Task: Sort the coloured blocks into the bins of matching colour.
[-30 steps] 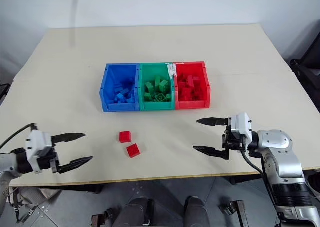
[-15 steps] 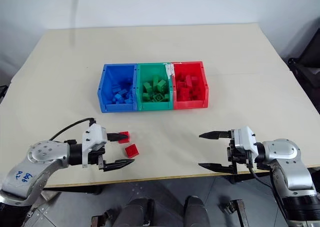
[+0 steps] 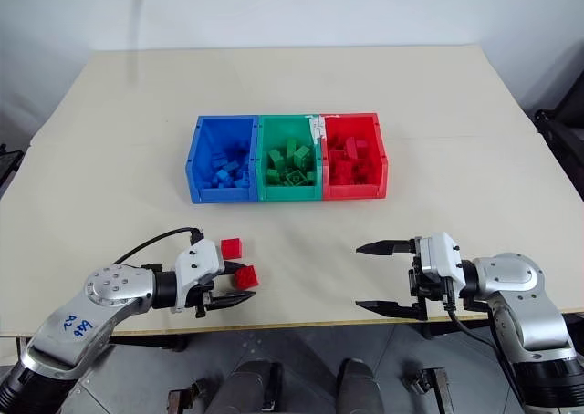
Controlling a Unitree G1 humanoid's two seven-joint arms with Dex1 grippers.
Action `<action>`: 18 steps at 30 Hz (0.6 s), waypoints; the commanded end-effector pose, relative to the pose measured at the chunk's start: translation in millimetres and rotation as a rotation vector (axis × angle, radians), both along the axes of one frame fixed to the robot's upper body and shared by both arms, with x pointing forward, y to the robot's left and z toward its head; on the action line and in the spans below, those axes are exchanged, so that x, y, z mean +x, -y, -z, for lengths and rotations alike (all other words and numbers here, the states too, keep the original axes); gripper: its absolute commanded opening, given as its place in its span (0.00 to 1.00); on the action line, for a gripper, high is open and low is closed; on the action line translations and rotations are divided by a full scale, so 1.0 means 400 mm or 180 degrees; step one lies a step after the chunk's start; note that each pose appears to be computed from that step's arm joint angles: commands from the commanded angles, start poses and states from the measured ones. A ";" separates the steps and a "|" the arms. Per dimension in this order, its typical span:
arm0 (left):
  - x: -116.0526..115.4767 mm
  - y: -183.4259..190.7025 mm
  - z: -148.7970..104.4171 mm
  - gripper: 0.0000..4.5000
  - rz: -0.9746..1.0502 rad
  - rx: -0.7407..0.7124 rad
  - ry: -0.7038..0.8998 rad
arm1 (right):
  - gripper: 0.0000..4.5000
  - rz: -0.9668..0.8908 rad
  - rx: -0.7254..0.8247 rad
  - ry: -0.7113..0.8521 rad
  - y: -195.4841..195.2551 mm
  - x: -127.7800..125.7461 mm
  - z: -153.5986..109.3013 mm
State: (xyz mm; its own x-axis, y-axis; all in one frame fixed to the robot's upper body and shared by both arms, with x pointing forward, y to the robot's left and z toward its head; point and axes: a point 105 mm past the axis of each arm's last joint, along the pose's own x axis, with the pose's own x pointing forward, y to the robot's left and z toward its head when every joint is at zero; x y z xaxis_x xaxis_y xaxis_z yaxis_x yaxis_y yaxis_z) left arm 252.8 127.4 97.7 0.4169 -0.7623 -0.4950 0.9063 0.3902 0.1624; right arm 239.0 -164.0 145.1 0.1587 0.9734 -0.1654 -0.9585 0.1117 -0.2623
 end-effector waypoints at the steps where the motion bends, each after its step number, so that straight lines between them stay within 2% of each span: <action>1: -0.004 0.006 0.013 0.33 0.0047 0.0011 -0.0048 | 1.00 0.0006 0.0013 0.0095 0.001 -0.005 -0.020; 3: -0.004 0.011 0.005 0.33 0.0137 -0.0035 0.0012 | 1.00 0.0034 0.0015 0.0101 0.003 -0.004 -0.021; 6: 0.006 0.038 -0.060 0.33 0.0324 -0.0431 0.0193 | 1.00 0.0205 0.0046 0.0144 0.016 -0.001 -0.024; 10: 0.064 0.085 -0.146 0.33 0.0372 -0.0806 0.0450 | 1.00 0.0728 0.0329 0.0272 0.046 0.014 -0.054; 13: 0.156 0.148 -0.213 0.33 0.0259 -0.1043 0.0701 | 1.00 0.1294 0.0765 0.0362 0.074 0.022 -0.093; 18: 0.320 0.262 -0.293 0.33 -0.0052 -0.1159 0.1205 | 1.00 0.1862 0.1002 0.0469 0.103 0.004 -0.107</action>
State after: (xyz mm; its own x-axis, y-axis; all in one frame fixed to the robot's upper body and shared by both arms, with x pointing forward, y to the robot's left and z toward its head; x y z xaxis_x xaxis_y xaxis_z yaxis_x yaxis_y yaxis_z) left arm 363.7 27.7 210.5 0.4750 -0.8791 -0.0389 0.8489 0.4461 0.2835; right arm 245.8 -201.4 175.0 0.6454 0.7530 0.1279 -0.7190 0.6555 -0.2310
